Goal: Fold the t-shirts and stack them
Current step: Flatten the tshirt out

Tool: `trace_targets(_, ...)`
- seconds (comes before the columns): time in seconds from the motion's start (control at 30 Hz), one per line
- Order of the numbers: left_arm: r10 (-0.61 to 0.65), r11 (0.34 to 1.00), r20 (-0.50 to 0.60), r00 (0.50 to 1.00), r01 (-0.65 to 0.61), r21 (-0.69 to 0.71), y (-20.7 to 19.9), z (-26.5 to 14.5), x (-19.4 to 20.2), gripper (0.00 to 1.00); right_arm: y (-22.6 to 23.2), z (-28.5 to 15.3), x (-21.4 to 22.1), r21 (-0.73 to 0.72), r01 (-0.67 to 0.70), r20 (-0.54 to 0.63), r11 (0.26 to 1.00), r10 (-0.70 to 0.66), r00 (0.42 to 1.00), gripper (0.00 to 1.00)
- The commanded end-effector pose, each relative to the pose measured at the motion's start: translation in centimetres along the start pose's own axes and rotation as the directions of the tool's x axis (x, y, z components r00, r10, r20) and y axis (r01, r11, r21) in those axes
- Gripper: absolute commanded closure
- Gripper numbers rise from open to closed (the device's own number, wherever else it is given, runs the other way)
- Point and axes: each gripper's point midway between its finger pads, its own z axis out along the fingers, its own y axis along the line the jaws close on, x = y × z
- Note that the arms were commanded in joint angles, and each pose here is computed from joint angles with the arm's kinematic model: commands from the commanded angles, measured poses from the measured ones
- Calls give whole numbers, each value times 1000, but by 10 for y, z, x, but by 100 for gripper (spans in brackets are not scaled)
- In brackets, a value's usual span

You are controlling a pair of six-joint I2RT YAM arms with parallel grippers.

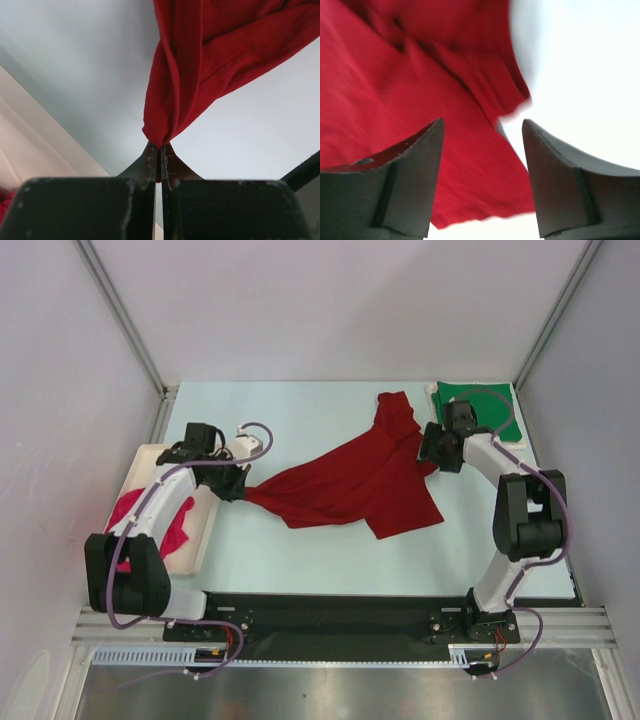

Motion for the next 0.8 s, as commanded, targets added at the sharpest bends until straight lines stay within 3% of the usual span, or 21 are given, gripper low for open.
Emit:
trace_targets(0.0,27,1000,61,998,-28,11,-8,-11,-5,100,-10,-32,22,50,53,50,997,-55,997,29)
trace_targets(0.23,24,999,82,996,-26,21,-15,-17,-7,100,-30,-28,103,117,77,-85,990,-68,994,28)
trace_targets(0.37,29,999,85,996,-30,18,-18,-23,-7,100,-36,-22,120,189,136,-119,972,-115,986,26)
trace_targets(0.47,41,999,96,995,-42,13,-20,-28,-8,100,-38,-15,131,183,147,-158,972,-119,980,32)
trace_targets(0.57,46,999,105,993,-47,6,-21,-32,-8,100,-33,-17,130,160,134,-149,978,-110,983,65)
trace_targets(0.6,51,999,107,993,-52,5,-23,-35,-8,100,-32,-19,130,157,131,-143,979,-108,984,81)
trace_targets(0.67,56,998,116,992,-58,15,-28,-42,-10,100,-32,-33,118,157,113,-95,981,-99,991,97)
trace_targets(0.77,77,997,155,985,-80,16,-38,-65,-20,100,-27,-70,93,126,79,12,989,-81,997,100)
